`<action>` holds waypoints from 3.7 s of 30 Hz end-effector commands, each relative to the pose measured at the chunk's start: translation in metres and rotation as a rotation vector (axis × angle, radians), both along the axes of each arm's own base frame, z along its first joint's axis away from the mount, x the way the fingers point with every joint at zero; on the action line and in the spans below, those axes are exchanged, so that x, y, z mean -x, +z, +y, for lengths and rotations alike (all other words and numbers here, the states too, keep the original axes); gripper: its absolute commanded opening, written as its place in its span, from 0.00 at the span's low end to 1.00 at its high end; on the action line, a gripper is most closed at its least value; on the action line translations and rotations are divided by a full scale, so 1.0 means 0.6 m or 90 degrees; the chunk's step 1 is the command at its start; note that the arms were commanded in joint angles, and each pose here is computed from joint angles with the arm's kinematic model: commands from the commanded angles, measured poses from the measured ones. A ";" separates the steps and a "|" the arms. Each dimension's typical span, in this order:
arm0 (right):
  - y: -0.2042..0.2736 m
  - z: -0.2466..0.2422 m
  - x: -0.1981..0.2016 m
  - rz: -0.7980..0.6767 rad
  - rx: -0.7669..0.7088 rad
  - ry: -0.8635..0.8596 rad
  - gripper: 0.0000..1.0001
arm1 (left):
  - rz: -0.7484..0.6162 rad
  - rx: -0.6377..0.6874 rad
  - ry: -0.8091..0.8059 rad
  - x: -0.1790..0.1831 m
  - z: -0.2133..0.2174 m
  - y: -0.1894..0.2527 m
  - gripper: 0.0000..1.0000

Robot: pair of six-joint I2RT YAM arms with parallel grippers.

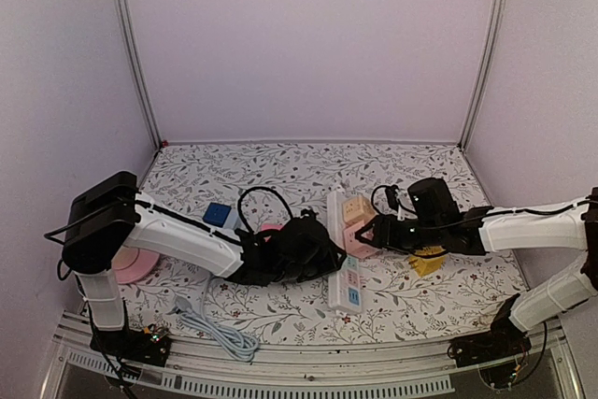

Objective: Pull the plug off the socket

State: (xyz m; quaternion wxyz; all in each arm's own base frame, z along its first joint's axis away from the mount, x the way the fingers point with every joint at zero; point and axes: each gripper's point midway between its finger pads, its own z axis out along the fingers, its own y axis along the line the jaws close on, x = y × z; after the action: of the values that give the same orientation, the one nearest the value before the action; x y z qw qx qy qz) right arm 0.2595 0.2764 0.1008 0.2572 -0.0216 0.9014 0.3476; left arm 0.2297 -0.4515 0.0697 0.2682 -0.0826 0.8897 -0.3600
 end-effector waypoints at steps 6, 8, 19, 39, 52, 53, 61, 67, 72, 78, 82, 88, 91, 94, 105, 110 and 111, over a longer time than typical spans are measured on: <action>0.035 -0.030 -0.010 -0.064 -0.048 0.020 0.09 | 0.002 -0.138 0.080 -0.027 0.095 -0.064 0.00; 0.039 -0.023 -0.008 -0.065 -0.051 0.026 0.08 | 0.001 -0.138 0.079 -0.027 0.093 -0.063 0.00; 0.072 0.057 0.008 -0.118 0.053 0.062 0.08 | -0.002 -0.140 0.073 -0.031 0.083 -0.060 0.00; 0.040 -0.040 -0.003 -0.076 -0.042 0.034 0.08 | -0.001 -0.144 0.076 -0.029 0.091 -0.062 0.00; 0.053 -0.013 0.009 -0.110 0.063 0.046 0.08 | 0.004 -0.144 0.075 -0.028 0.087 -0.068 0.00; 0.052 -0.016 0.008 -0.113 0.066 0.042 0.08 | 0.004 -0.144 0.075 -0.029 0.087 -0.068 0.00; 0.005 -0.061 0.005 -0.061 -0.011 0.034 0.08 | 0.002 -0.137 0.068 -0.026 0.086 -0.066 0.00; -0.029 -0.070 0.027 -0.027 -0.029 0.045 0.08 | 0.003 -0.136 0.065 -0.025 0.085 -0.067 0.00; -0.052 -0.075 0.048 -0.003 -0.033 0.056 0.09 | 0.002 -0.135 0.065 -0.025 0.085 -0.067 0.00; -0.069 -0.086 0.060 0.010 -0.024 0.048 0.25 | 0.001 -0.133 0.062 -0.025 0.083 -0.065 0.00; -0.075 -0.094 0.061 0.011 -0.009 0.040 0.41 | -0.001 -0.132 0.061 -0.026 0.082 -0.065 0.00; -0.082 -0.121 0.050 0.005 0.057 0.002 0.63 | -0.001 -0.130 0.058 -0.026 0.079 -0.063 0.00; -0.083 -0.135 0.045 0.000 0.089 -0.015 0.71 | -0.003 -0.131 0.056 -0.027 0.077 -0.062 0.00; -0.085 -0.144 0.042 -0.003 0.108 -0.024 0.79 | -0.003 -0.130 0.054 -0.028 0.075 -0.061 0.00; -0.072 -0.165 0.031 -0.020 0.152 -0.054 0.96 | -0.008 -0.131 0.048 -0.030 0.071 -0.058 0.00; -0.040 -0.149 0.024 -0.040 0.122 -0.041 0.98 | -0.009 -0.126 0.039 -0.027 0.065 -0.060 0.00; -0.033 -0.145 0.022 -0.045 0.115 -0.039 0.98 | -0.009 -0.126 0.039 -0.027 0.065 -0.061 0.00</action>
State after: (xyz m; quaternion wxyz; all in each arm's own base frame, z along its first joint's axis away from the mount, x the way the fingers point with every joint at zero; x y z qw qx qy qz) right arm 0.2367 0.1825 0.0568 0.2716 -0.0219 0.9309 0.2432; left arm 0.2423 -0.4343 0.0609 0.2825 -0.1037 0.8960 -0.3266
